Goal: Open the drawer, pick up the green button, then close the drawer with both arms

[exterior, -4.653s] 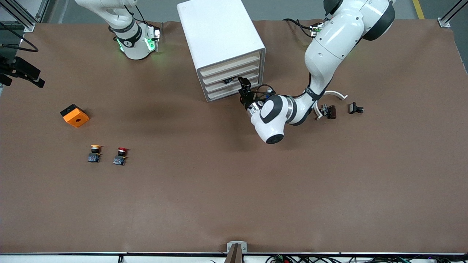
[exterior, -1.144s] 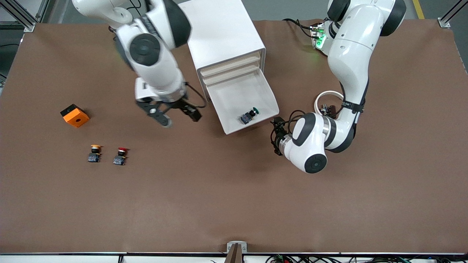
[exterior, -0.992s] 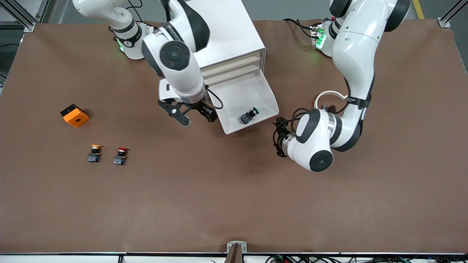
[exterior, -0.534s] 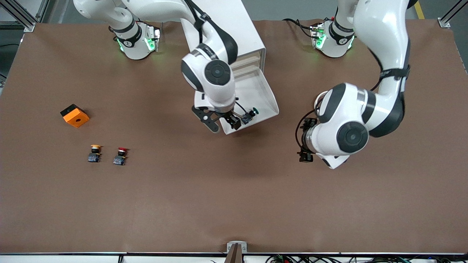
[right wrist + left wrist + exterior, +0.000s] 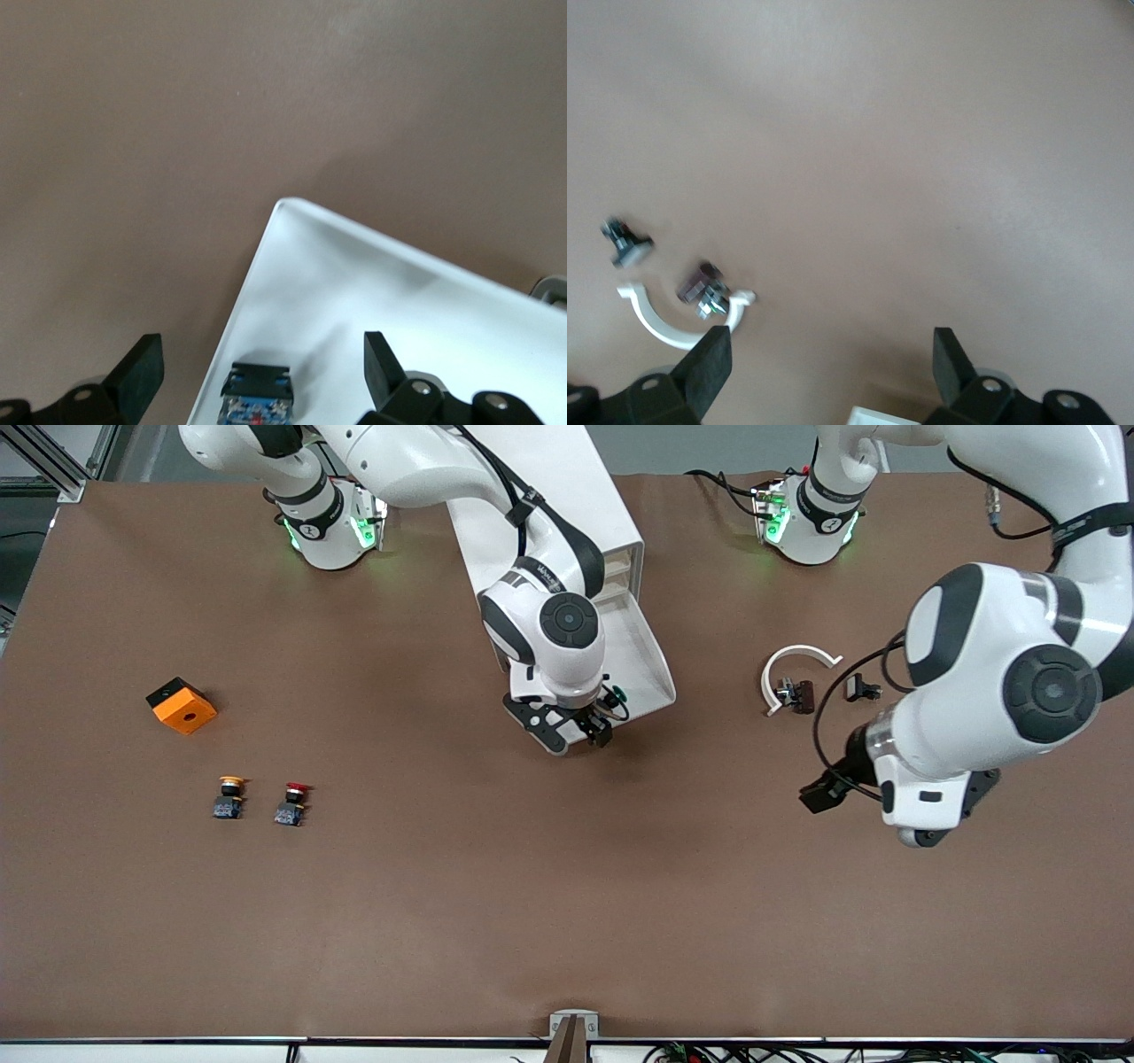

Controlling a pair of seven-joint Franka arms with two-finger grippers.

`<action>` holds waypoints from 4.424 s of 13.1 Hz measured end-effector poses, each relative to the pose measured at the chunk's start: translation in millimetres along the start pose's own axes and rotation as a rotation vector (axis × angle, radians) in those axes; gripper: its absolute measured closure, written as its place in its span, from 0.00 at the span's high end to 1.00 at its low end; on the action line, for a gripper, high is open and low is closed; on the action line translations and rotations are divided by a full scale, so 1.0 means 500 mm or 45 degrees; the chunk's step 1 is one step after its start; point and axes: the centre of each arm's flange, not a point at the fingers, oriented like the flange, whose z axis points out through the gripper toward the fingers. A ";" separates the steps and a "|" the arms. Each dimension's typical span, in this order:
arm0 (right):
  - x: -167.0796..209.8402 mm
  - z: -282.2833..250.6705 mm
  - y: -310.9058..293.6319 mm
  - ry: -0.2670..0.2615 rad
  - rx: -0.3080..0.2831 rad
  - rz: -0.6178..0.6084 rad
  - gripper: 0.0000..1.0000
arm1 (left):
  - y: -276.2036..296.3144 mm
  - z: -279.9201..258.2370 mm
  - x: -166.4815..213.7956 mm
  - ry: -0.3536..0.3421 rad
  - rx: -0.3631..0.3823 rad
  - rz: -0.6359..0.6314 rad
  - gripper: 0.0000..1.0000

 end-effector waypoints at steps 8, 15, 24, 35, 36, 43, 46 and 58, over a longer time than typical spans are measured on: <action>-0.060 0.025 -0.005 0.000 0.016 0.063 1.00 | -0.047 0.122 -0.015 0.053 -0.040 0.404 1.00; -0.068 0.044 -0.011 0.002 0.011 0.069 0.81 | -0.026 0.369 -0.214 0.129 -0.032 0.664 1.00; -0.077 0.011 -0.027 -0.004 0.054 0.063 0.41 | -0.051 0.614 -0.358 0.171 -0.147 0.749 1.00; 0.307 -0.179 -0.005 -0.046 -0.026 -0.546 0.41 | 0.016 0.656 -0.505 0.155 -0.205 0.622 1.00; 0.370 -0.193 0.014 -0.054 -0.031 -0.616 0.41 | 0.027 0.658 -0.542 0.147 -0.207 0.605 1.00; 0.590 -0.109 0.131 -0.081 -0.041 -0.768 0.41 | 0.058 0.681 -0.767 0.100 -0.205 0.532 1.00; 0.589 -0.036 0.175 -0.051 -0.012 -0.800 0.41 | 0.058 0.688 -0.806 0.093 -0.198 0.503 1.00; 0.690 0.052 0.317 -0.015 0.012 -0.761 0.41 | 0.091 0.678 -0.827 0.099 -0.231 0.450 1.00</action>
